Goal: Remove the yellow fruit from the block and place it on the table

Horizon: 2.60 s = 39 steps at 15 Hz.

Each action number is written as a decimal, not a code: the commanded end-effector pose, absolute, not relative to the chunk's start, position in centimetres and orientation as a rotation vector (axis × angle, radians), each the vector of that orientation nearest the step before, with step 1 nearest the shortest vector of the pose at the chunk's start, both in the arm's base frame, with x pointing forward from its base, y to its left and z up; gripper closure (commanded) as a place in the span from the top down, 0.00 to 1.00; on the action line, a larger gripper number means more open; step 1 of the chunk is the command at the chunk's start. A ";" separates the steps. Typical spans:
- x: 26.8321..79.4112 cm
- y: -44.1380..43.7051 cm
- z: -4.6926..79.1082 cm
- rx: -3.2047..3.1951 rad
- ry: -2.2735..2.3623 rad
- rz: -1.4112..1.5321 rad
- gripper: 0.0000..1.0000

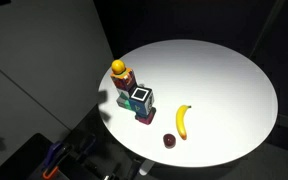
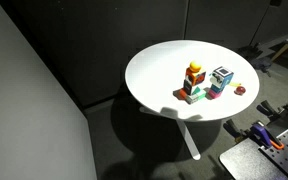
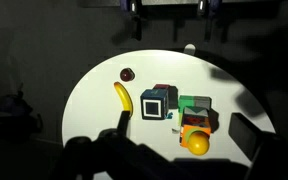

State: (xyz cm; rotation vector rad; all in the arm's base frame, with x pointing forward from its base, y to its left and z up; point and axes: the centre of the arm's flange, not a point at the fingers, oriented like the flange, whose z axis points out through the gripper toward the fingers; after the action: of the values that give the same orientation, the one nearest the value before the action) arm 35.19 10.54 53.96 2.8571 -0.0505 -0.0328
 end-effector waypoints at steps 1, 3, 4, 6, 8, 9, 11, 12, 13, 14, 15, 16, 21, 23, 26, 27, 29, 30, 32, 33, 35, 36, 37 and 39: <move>35.2 10.5 54.0 2.857 -0.050 -0.032 1.00; 35.2 10.6 54.0 2.857 -0.050 -0.031 1.00; 35.2 10.6 54.0 2.857 -0.050 -0.031 1.00; 35.2 10.6 54.0 2.857 -0.050 -0.031 1.00; 35.5 10.5 53.9 2.860 -0.053 -0.036 1.00; 35.8 10.5 53.8 2.863 -0.057 -0.040 1.00; 36.4 10.4 53.6 2.869 -0.058 -0.050 1.00; 36.7 10.3 53.4 2.871 -0.059 -0.053 1.00; 37.1 10.2 53.2 2.876 -0.061 -0.058 1.00; 37.5 10.1 52.9 2.884 -0.059 -0.063 1.00; 38.0 9.9 52.6 2.892 -0.058 -0.067 1.00; 38.4 9.8 52.3 2.902 -0.056 -0.060 1.00; 40.8 8.9 50.7 2.963 -0.049 -0.008 1.00; 41.9 8.7 50.1 2.984 -0.047 0.016 1.00; 43.5 8.6 49.0 3.012 -0.041 0.044 1.00; 44.0 8.6 48.5 3.020 -0.035 0.053 1.00; 45.0 8.7 47.6 3.036 -0.022 0.066 1.00; 45.5 8.8 47.0 3.046 -0.013 0.069 1.00; 46.5 8.9 46.0 3.063 0.008 0.071 1.00; 47.0 9.0 45.5 3.069 0.020 0.071 1.00; 48.2 9.0 44.6 3.079 0.039 0.066 1.00; 48.7 8.9 44.2 3.082 0.046 0.065 1.00; 49.3 8.9 43.9 3.087 0.052 0.060 1.00; 50.5 8.9 43.2 3.093 0.063 0.058 1.00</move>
State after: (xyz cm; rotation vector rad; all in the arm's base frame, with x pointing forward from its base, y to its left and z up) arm 47.94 8.90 43.38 3.0599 0.0272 0.0611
